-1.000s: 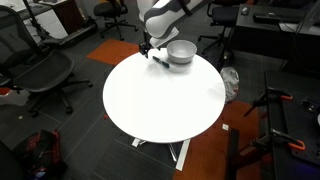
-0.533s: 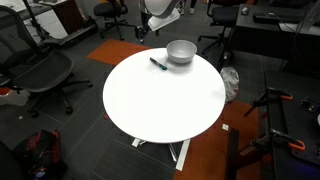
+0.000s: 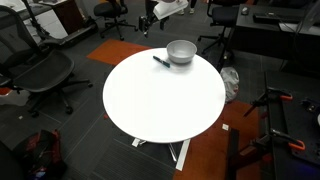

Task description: Remove the marker from the grey bowl and place it on the white table

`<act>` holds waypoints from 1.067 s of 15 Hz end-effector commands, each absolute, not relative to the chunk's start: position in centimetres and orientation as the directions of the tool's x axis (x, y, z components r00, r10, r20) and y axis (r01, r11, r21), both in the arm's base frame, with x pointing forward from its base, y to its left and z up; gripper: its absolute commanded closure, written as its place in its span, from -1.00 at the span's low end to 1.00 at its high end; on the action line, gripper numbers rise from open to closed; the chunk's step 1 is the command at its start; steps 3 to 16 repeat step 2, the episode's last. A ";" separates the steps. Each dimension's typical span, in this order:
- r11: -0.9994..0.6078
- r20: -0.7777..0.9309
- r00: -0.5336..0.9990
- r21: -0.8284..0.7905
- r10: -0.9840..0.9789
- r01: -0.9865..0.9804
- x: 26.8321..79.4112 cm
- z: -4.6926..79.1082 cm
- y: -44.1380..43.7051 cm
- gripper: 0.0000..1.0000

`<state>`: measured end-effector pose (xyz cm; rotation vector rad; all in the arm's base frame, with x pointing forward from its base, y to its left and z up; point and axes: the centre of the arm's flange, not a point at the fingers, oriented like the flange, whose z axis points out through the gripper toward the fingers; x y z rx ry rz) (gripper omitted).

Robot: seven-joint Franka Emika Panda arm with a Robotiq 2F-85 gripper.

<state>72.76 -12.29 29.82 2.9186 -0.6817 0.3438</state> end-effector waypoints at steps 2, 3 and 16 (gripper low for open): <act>-0.890 0.243 0.874 0.070 -0.422 -0.449 72.6 29.6 -12.3 -1.00; -0.890 0.243 0.874 0.070 -0.422 -0.449 72.6 29.6 -12.3 -1.00; -0.890 0.243 0.874 0.070 -0.422 -0.449 72.6 29.6 -12.3 -1.00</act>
